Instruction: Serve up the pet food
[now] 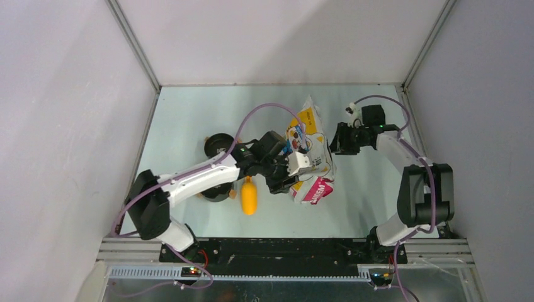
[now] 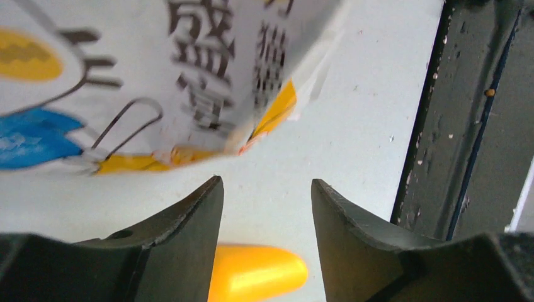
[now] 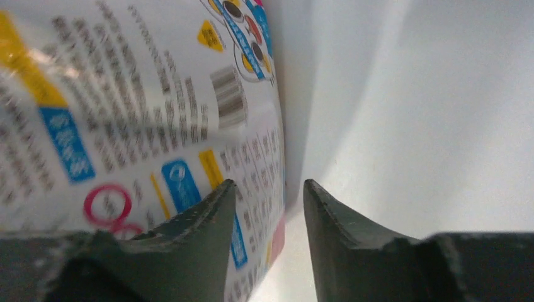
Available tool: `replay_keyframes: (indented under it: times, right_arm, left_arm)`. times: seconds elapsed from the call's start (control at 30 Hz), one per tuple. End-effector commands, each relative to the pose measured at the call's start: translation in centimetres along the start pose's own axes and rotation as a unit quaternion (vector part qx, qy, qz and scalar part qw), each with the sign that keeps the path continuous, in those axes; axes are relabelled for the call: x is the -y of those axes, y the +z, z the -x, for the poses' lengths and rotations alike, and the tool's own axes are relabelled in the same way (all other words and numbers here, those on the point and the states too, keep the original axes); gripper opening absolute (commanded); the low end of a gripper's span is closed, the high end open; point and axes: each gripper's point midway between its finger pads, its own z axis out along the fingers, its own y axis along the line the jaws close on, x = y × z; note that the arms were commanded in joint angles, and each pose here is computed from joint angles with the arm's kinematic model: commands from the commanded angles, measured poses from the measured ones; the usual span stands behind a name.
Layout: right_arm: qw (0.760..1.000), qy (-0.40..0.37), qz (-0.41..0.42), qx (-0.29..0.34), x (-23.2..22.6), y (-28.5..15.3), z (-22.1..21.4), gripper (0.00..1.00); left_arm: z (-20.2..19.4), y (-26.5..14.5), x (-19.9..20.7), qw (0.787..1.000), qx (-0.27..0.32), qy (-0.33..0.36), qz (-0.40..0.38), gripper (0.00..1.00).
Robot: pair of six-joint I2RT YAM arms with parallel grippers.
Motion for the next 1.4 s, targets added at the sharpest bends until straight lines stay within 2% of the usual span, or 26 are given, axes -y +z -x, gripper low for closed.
replay_keyframes:
  times: [0.0, 0.07, 0.1, 0.13, 0.2, 0.23, 0.3, 0.33, 0.37, 0.4, 0.43, 0.47, 0.5, 0.53, 0.57, 0.6, 0.67, 0.7, 0.8, 1.1, 1.37]
  right_arm:
    - [0.999, -0.022, 0.015, 0.042, -1.0, -6.8, 1.2, 0.51]
    - [0.994, -0.069, 0.010, 0.084, -1.5, -10.4, 2.7, 0.57]
    - [0.986, -0.118, 0.009, 0.118, -2.6, -12.8, 3.9, 0.62]
    - [0.983, -0.129, 0.002, 0.130, -2.6, -14.2, 4.1, 0.65]
    - [0.960, -0.213, -0.013, 0.183, -4.4, -18.5, 5.7, 0.76]
    - [0.948, -0.239, -0.020, 0.208, -5.4, -20.4, 5.8, 0.78]
    - [0.925, -0.287, -0.035, 0.249, -7.0, -23.3, 6.4, 0.87]
    - [0.913, -0.303, -0.038, 0.271, -8.0, -24.7, 6.4, 0.91]
    - [0.906, -0.312, -0.038, 0.285, -8.6, -25.4, 6.6, 0.92]
    - [0.900, -0.316, -0.033, 0.297, -9.4, -26.1, 6.4, 0.93]
    - [0.899, -0.321, -0.025, 0.298, -10.1, -26.1, 6.3, 0.93]
    - [0.899, -0.319, -0.022, 0.297, -10.5, -26.2, 6.3, 0.93]
    - [0.906, -0.320, -0.007, 0.278, -11.3, -25.5, 5.5, 0.92]
    - [0.917, -0.312, 0.003, 0.248, -11.7, -24.6, 4.9, 0.88]
    - [0.922, -0.310, 0.019, 0.230, -12.4, -24.0, 4.4, 0.86]
    - [0.930, -0.304, 0.042, 0.201, -13.1, -23.1, 3.5, 0.81]
    - [0.939, -0.282, 0.087, 0.177, -14.0, -22.1, 2.3, 0.77]
    - [0.946, -0.261, 0.109, 0.158, -14.1, -21.2, 1.3, 0.76]
    - [0.946, -0.268, 0.152, 0.101, -15.4, -19.9, -1.4, 0.71]
    - [0.967, -0.216, 0.108, 0.086, -14.1, -17.5, 0.4, 0.54]
    - [0.968, -0.203, 0.125, 0.076, -14.5, -16.9, 0.3, 0.52]
  left_arm:
    - [1.9, -5.7, -0.8, 0.998, 0.042, 0.032, 0.042, 0.60]
    - [2.0, -7.7, -1.2, 0.996, 0.041, 0.045, 0.065, 0.61]
    - [1.5, -8.3, -1.4, 0.996, 0.028, 0.046, 0.074, 0.61]
    - [1.4, -9.7, -2.9, 0.991, 0.015, 0.065, 0.118, 0.61]
    - [0.3, -12.2, -5.6, 0.975, -0.032, 0.102, 0.197, 0.62]
    - [0.0, -14.2, -7.7, 0.956, -0.055, 0.126, 0.259, 0.62]
    - [1.3, -17.7, -10.6, 0.925, -0.046, 0.143, 0.348, 0.63]
    - [2.9, -19.7, -11.8, 0.909, -0.014, 0.137, 0.392, 0.67]
    - [4.4, -21.8, -12.6, 0.901, 0.024, 0.102, 0.421, 0.71]
    - [5.7, -22.7, -13.1, 0.897, 0.059, 0.077, 0.432, 0.79]
    - [7.7, -25.3, -13.5, 0.888, 0.124, 0.006, 0.443, 0.82]
    - [8.5, -24.2, -12.9, 0.906, 0.148, -0.022, 0.396, 0.84]
    - [10.5, -25.8, -12.6, 0.902, 0.203, -0.074, 0.373, 0.84]
    - [11.5, -23.9, -11.0, 0.926, 0.216, -0.083, 0.297, 0.84]
    - [12.8, -24.4, -10.1, 0.929, 0.241, -0.096, 0.264, 0.84]
    - [13.8, -23.2, -7.8, 0.946, 0.248, -0.083, 0.191, 0.82]
    - [13.9, -21.8, -5.0, 0.964, 0.238, -0.048, 0.113, 0.74]
    - [13.7, -21.2, -4.0, 0.969, 0.225, -0.002, 0.102, 0.73]
    - [11.4, -20.2, -3.2, 0.973, 0.191, 0.050, 0.122, 0.71]
    - [7.1, -18.7, -1.0, 0.981, 0.168, 0.010, 0.099, 0.75]
    - [6.0, -17.4, -1.0, 0.983, 0.161, -0.009, 0.089, 0.75]
